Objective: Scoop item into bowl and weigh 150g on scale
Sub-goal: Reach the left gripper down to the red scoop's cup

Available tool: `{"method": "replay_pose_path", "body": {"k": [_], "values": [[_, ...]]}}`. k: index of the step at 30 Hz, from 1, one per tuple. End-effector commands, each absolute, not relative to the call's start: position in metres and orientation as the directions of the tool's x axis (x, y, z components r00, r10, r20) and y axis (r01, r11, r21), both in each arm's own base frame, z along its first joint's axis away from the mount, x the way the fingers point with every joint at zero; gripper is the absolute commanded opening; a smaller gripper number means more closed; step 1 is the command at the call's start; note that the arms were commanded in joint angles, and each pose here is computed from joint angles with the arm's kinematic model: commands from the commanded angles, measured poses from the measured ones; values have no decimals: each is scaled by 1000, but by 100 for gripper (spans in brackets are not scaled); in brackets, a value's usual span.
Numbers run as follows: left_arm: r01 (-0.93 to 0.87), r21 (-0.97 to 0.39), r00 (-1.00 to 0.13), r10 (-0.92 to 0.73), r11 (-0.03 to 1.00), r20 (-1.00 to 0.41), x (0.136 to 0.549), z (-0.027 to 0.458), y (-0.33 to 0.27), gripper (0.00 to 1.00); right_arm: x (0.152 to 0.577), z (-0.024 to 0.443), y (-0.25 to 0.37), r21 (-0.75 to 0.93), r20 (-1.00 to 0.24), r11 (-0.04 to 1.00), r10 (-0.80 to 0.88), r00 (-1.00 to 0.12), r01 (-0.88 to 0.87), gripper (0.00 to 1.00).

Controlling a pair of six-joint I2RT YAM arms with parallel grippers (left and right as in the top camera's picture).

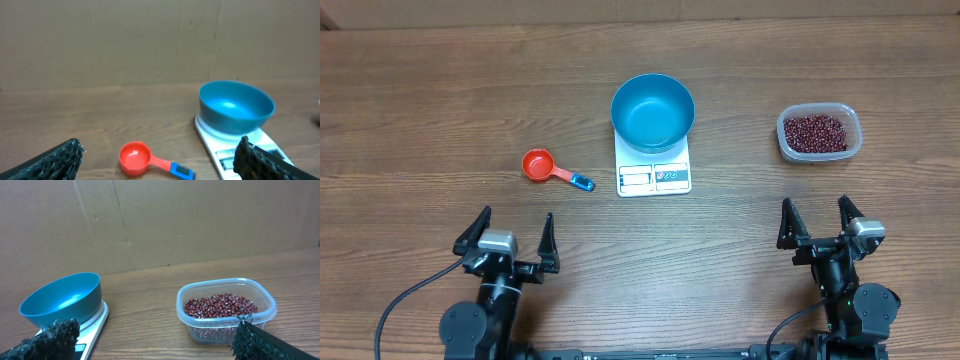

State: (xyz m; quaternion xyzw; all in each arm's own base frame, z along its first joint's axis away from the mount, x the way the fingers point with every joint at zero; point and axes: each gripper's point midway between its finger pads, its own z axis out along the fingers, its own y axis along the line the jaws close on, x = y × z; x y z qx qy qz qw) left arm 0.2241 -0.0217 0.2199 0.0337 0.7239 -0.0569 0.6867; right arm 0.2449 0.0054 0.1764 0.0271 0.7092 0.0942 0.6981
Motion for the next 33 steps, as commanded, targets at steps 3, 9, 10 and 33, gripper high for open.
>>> {"method": "replay_pose_path", "body": {"k": [3, 9, 10, 33], "values": [[84, -91, 24, -93, 992, -995, 211, 262, -14, 100, 245, 175, 5, 166, -986, 982, 165, -18, -92, 100], [80, -135, 31, -137, 988, -990, 202, 294, -13, 100, 245, 175, 5, 166, -986, 982, 165, -19, -92, 100], [78, -136, 19, -138, 988, -990, 202, 296, -13, 100, 245, 175, 5, 166, -986, 982, 165, -19, -92, 100], [6, -209, -718, -141, 978, -682, 302, 278, -24, 99, 245, 175, 5, 166, -986, 982, 165, -19, -92, 100]]}}
